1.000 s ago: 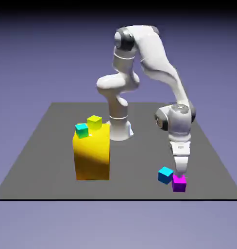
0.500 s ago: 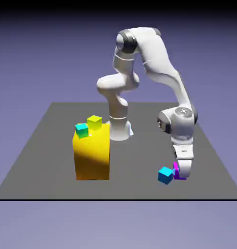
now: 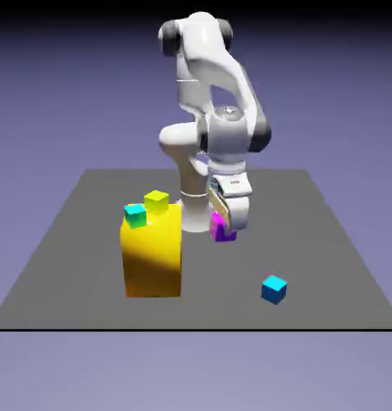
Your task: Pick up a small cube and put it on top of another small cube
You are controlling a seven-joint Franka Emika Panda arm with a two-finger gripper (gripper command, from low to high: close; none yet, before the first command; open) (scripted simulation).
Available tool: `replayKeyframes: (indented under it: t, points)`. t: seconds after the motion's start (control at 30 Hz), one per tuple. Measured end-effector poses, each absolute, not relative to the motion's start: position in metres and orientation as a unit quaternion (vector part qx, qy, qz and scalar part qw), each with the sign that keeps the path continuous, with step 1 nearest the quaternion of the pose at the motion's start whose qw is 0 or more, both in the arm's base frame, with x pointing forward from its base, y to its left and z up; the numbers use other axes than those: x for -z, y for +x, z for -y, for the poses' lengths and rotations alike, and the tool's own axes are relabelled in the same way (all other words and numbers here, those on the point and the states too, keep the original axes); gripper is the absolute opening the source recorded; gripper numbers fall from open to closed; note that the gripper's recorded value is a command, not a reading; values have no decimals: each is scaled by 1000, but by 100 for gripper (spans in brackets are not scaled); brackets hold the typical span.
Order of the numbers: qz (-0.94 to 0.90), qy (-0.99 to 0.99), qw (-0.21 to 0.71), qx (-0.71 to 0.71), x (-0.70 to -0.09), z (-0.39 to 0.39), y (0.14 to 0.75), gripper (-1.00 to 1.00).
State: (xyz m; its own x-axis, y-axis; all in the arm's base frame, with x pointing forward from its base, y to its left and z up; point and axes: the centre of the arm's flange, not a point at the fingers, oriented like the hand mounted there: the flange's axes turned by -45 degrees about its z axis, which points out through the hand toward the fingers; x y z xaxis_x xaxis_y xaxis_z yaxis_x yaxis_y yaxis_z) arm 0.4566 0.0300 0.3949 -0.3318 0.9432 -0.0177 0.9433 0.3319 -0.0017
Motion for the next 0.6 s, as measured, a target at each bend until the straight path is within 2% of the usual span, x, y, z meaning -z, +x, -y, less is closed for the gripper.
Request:
replayKeyframes:
  t: [0.47,0.6]
  points:
    - [-896,442,-27,-13,-472,120,318,-100]
    - [-896,443,-27,-12,-425,119,318,-100]
